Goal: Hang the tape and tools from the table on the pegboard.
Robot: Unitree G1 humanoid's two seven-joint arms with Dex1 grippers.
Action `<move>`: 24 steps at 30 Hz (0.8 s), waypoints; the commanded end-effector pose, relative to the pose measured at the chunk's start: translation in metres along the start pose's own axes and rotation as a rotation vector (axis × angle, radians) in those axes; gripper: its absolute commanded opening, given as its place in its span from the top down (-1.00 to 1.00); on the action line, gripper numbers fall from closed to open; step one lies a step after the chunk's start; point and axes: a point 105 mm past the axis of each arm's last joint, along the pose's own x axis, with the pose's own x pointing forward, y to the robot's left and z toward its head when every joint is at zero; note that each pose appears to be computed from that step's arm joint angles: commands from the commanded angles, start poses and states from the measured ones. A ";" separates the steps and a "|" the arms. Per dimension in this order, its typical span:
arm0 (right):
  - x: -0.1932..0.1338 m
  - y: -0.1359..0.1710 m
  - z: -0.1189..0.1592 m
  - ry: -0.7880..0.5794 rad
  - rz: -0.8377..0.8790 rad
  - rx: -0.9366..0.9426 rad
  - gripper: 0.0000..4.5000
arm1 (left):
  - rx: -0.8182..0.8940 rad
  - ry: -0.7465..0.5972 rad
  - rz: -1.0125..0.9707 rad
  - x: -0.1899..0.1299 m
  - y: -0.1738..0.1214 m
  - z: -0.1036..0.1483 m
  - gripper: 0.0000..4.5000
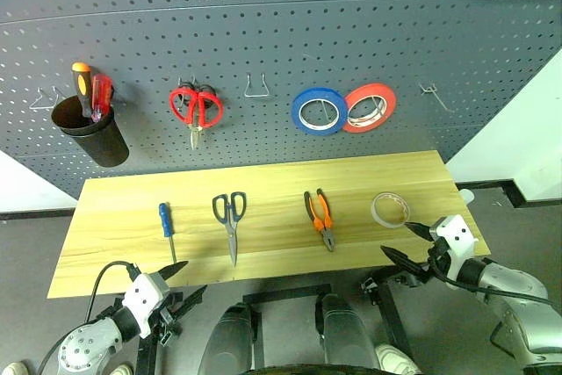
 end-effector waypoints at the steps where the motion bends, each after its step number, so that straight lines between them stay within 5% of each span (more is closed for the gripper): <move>1: 0.000 0.001 0.004 -0.025 0.002 -0.019 -1.00 | 0.010 -0.011 0.001 -0.002 0.001 0.005 -0.57; 24: -0.001 -0.013 -0.029 0.004 -0.009 -0.025 -1.00 | 0.003 -0.010 -0.002 -0.001 0.000 0.007 -0.57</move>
